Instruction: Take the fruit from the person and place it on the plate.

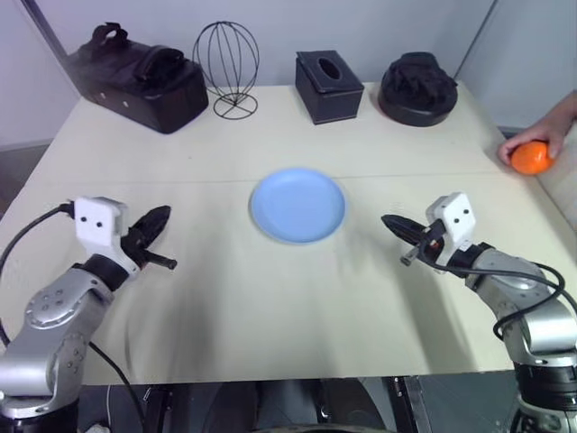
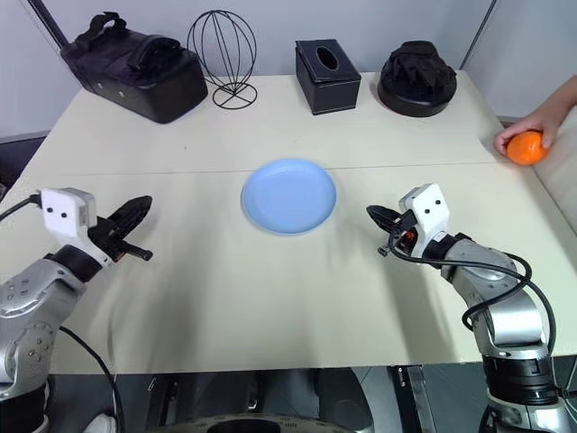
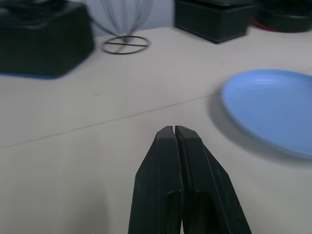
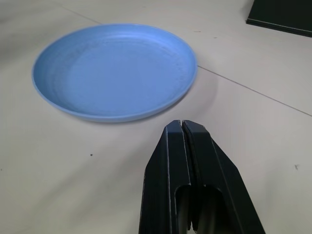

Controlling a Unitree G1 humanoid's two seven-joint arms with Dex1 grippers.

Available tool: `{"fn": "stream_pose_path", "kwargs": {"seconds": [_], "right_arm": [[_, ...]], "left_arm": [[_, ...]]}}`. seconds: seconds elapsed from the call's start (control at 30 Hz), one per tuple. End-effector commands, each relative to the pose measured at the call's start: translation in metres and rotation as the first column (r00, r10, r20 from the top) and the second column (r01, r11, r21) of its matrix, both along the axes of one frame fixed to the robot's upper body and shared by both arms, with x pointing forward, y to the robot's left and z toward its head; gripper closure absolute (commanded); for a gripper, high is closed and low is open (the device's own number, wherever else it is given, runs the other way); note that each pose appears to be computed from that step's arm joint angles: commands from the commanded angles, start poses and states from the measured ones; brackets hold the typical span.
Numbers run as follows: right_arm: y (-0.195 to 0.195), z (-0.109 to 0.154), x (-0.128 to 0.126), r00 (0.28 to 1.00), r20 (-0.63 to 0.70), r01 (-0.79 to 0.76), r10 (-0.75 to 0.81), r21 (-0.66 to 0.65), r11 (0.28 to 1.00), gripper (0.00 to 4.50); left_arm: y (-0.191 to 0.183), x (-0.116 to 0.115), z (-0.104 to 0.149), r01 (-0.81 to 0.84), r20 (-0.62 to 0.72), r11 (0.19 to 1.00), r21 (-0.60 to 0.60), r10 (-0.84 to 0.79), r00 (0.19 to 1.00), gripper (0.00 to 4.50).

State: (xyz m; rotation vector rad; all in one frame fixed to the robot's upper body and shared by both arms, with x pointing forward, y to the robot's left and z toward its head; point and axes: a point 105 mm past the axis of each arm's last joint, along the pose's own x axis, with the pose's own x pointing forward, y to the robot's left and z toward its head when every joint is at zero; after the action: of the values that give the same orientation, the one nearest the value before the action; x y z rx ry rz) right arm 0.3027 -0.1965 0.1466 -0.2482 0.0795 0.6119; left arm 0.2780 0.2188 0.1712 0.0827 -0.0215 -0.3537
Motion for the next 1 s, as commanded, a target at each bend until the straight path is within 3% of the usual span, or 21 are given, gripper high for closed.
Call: {"fn": "stream_pose_path", "kwargs": {"seconds": [0.03,1.0], "right_arm": [[-0.0009,0.0173,-0.0040,0.998,0.060,-0.001,0.001,0.003,1.000,4.49],[0.0009,0.0180,-0.0043,0.998,0.062,0.003,-0.003,-0.004,1.000,4.49]], "left_arm": [[-0.0083,0.0001,0.0110,0.041,0.035,0.999,0.019,-0.042,0.999,4.47],[-0.0128,0.0018,0.0126,0.052,0.041,0.999,-0.004,-0.052,0.998,4.47]]}}
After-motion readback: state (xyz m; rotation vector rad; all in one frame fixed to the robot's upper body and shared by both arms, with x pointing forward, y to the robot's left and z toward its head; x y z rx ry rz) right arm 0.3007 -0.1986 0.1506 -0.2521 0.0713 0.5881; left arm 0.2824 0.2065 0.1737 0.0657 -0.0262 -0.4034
